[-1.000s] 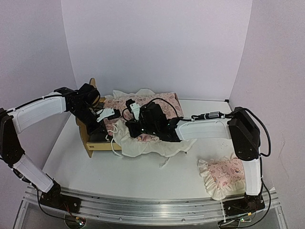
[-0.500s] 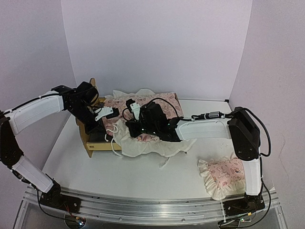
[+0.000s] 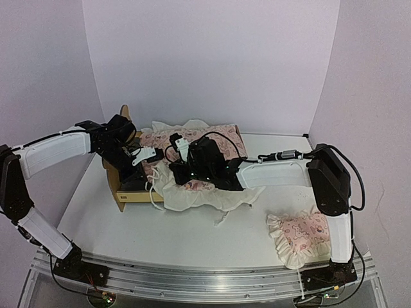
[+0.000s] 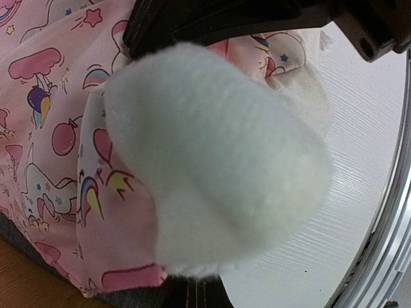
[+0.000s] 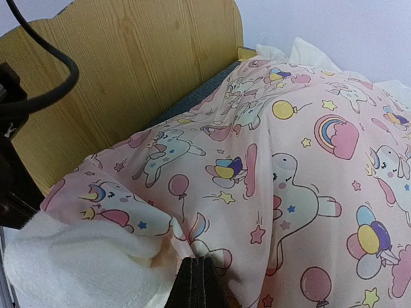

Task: Set up the pet bed

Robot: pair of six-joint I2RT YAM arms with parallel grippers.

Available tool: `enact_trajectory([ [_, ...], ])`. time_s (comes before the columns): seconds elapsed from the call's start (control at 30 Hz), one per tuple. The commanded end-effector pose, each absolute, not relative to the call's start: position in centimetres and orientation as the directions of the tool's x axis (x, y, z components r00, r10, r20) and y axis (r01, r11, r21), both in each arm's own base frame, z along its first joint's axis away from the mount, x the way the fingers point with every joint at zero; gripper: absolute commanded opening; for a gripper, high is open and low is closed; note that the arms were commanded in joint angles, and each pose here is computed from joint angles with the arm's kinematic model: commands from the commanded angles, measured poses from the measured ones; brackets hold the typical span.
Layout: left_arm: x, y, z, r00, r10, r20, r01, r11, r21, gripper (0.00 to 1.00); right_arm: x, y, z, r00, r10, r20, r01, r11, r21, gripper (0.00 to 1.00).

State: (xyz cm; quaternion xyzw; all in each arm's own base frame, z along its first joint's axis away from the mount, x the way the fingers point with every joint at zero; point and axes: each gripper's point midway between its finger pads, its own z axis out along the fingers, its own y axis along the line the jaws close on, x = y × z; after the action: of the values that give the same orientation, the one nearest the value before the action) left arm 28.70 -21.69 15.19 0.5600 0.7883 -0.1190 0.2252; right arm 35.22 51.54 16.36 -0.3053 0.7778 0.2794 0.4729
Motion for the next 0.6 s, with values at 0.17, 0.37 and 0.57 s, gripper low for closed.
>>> enact_trajectory([
  [0.17,30.2,-21.8,12.7,-0.231,0.842,-0.487,0.933,0.334,0.135,0.0,35.4,51.5,20.0,-0.335,-0.146,-0.931,-0.745,0.646,0.167,0.0],
  [0.37,29.6,-21.5,10.9,-0.249,0.85,-0.464,0.937,0.332,0.106,0.0,35.3,51.5,19.9,-0.34,-0.146,-0.929,-0.746,0.644,0.172,0.0],
  [0.57,28.5,-21.1,10.0,-0.266,0.862,-0.431,0.945,0.321,0.059,0.15,35.1,51.7,19.7,-0.349,-0.145,-0.926,-0.75,0.636,0.183,0.0],
])
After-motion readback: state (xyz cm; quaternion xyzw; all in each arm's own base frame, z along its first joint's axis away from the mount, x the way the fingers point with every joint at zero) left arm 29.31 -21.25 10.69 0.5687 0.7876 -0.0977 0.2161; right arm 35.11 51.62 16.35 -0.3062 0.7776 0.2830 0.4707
